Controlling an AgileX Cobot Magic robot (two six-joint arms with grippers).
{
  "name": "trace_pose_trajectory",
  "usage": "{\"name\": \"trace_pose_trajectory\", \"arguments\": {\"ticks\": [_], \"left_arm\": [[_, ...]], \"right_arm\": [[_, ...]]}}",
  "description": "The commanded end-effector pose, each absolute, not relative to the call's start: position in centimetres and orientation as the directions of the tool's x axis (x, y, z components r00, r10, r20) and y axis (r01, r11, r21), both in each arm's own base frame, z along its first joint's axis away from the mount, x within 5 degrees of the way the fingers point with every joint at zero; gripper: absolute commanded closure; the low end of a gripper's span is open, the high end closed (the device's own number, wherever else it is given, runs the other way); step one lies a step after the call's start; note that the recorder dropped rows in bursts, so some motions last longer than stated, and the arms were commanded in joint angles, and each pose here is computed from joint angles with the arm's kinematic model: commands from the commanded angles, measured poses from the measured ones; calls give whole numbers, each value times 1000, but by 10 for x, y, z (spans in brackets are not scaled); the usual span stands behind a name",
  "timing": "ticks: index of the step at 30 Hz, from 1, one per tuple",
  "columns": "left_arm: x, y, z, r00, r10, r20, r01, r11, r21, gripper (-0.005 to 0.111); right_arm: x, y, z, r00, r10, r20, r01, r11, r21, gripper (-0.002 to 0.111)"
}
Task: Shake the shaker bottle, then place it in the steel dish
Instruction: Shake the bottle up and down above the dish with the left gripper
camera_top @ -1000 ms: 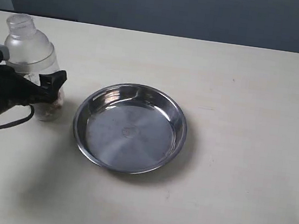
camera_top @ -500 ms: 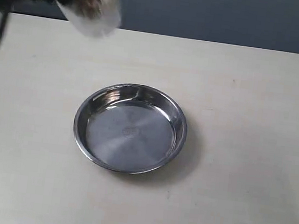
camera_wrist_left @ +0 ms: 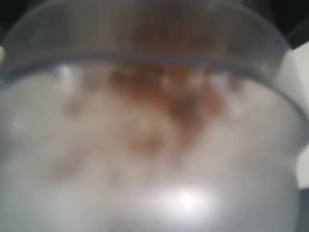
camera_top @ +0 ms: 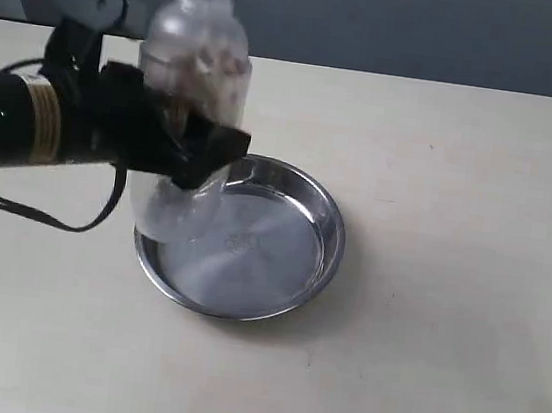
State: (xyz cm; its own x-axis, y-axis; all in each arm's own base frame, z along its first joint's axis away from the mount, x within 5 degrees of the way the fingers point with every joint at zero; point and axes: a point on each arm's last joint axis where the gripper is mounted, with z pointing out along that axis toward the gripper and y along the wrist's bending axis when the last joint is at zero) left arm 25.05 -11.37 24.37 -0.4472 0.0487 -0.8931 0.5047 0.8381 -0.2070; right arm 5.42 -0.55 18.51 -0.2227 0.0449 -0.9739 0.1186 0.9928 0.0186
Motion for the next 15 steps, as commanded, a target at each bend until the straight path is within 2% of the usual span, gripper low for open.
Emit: {"name": "trace_pose_trajectory", "arguments": {"ticks": [1,2,3,4,6,7,8,10,11,12,13,15], "left_arm": [[238,-117,336,-161,-88,-983,613,772,-169,106],[238,-115,333,-194,-100,-976,584,788,-197,106],[239,-117,315,-260,-74,-963,556,804,-212,106],[241,-119,276,-378,-11,-926,524,822,-223,106],[242,-121,233,-500,41,-865,498,830,-249,106],[243,-124,233,-505,20,-863,509,814,-279,106],[243,-128,252,-444,-18,-896,558,777,-292,106],[237,-129,314,-232,-66,-971,647,735,-204,106],[235,-126,340,-149,-65,-987,641,753,-146,106],[236,-124,346,-149,-64,-987,607,782,-142,106],[236,-123,337,-200,-51,-978,573,804,-159,106],[237,-125,277,-388,35,-921,515,837,-185,106]], "right_arm": [[54,-6,186,-212,40,-976,122,992,14,109],[54,-6,186,-214,40,-976,122,992,14,109],[54,-6,186,-214,40,-976,122,992,14,109],[54,-6,186,-214,40,-976,122,992,14,109],[54,-6,186,-214,40,-976,122,992,14,109],[54,-6,186,-214,40,-976,122,992,14,109],[54,-6,186,-214,40,-976,122,992,14,109],[54,-6,186,-214,40,-976,122,992,14,109],[54,-6,186,-214,40,-976,122,992,14,109],[54,-6,186,-214,40,-976,122,992,14,109],[54,-6,186,-214,40,-976,122,992,14,109],[54,-6,186,-214,40,-976,122,992,14,109]]}}
